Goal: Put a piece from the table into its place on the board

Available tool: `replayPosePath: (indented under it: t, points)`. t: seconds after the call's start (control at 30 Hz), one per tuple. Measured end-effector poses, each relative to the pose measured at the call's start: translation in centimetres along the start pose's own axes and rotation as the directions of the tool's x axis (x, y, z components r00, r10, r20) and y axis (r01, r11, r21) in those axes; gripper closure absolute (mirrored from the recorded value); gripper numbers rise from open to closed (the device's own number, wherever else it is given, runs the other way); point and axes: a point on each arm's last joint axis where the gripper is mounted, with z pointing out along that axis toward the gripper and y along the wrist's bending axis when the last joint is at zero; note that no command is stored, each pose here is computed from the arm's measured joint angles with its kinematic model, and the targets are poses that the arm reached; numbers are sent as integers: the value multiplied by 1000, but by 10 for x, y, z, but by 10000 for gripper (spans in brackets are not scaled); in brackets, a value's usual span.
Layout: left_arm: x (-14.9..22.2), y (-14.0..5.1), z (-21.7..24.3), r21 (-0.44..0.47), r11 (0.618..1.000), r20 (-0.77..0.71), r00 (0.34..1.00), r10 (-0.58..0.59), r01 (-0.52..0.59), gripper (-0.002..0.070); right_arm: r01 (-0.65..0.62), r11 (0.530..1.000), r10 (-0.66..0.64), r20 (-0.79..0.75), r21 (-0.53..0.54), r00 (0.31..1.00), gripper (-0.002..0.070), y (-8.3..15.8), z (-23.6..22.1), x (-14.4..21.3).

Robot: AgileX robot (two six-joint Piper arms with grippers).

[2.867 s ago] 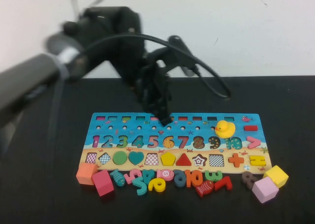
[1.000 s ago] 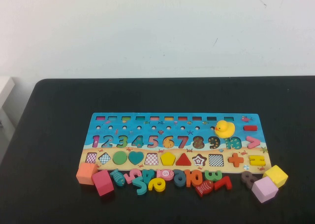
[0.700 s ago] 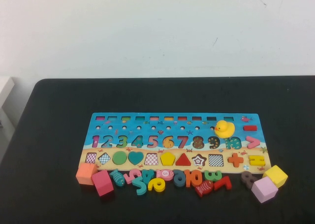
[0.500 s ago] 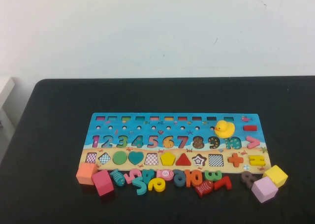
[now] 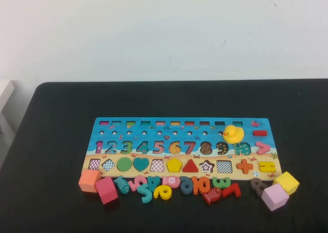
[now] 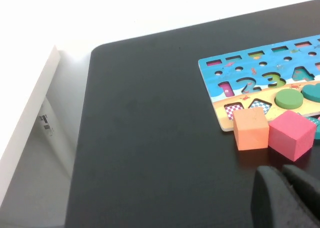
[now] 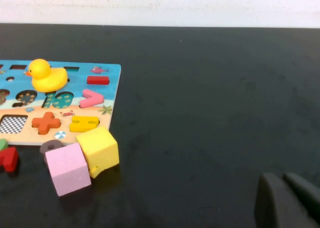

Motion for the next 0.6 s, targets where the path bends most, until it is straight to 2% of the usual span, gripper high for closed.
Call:
replayPosePath:
  t: [0.27,0.47,0.6]
  points:
    - [0,0,0,-4,998,0,998,-64,64,676,0,1000,0,0,0,1000,657,0,0,0]
    - [0,2,0,-20,970,3,971,-241,241,676,0,1000,0,0,0,1000,657,0,0,0]
    - [0,2,0,-24,958,5,958,-285,285,676,0,1000,0,0,0,1000,657,0,0,0]
